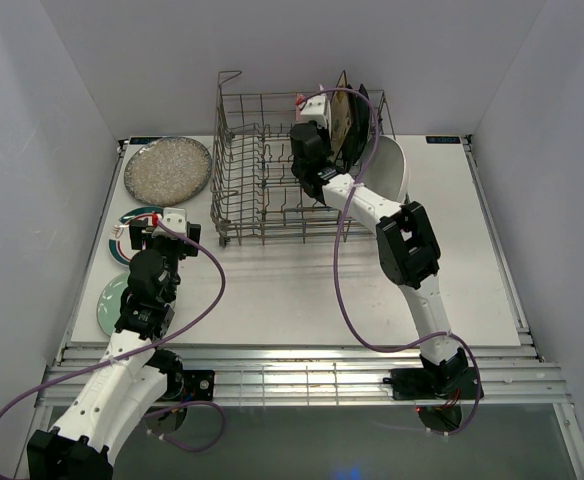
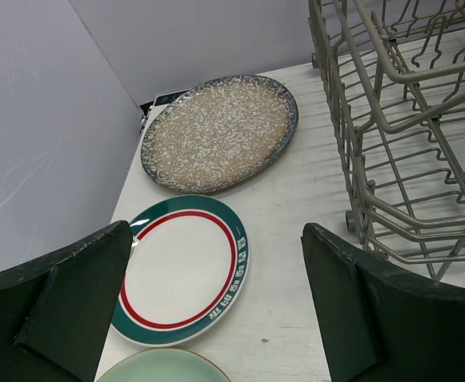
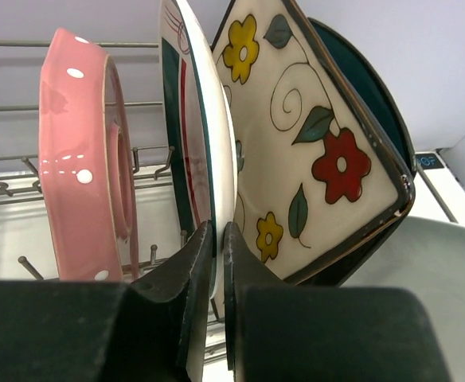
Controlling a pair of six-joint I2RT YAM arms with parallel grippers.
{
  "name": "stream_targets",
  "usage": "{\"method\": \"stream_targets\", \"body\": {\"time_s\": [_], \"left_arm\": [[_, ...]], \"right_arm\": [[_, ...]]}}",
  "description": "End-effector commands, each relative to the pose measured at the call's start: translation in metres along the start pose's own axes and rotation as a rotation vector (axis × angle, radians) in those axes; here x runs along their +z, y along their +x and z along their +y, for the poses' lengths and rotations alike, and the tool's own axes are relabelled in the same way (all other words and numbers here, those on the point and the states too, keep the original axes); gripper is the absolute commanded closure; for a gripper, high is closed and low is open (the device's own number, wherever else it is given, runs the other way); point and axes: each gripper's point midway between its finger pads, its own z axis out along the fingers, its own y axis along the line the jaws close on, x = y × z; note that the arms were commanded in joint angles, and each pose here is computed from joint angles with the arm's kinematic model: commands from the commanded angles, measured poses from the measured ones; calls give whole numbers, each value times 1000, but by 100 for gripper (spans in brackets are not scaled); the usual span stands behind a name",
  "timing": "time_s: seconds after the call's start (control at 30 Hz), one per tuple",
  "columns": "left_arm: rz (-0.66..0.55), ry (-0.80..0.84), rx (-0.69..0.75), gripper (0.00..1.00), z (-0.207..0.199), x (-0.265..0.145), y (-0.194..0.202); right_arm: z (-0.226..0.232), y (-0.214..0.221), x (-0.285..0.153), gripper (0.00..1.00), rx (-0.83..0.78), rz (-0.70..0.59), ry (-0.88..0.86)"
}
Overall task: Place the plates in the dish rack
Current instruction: Insert the plate into the dish rack.
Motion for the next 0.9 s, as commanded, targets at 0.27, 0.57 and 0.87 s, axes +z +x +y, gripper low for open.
{"method": "stream_targets", "body": {"time_s": [0.27,0.57,0.87], "left_arm": [[-12,8,-7,2,-1,-1,0],[-17,7,-7,2,0,-1,-1],[-19,6,-8,2,0,-2,-2]], "right_arm": [[4,30,-1,92,89,68,-25],[-6,43,-20,92,117,82,-28],[-17,20,-29,65,157,65,-38]]}}
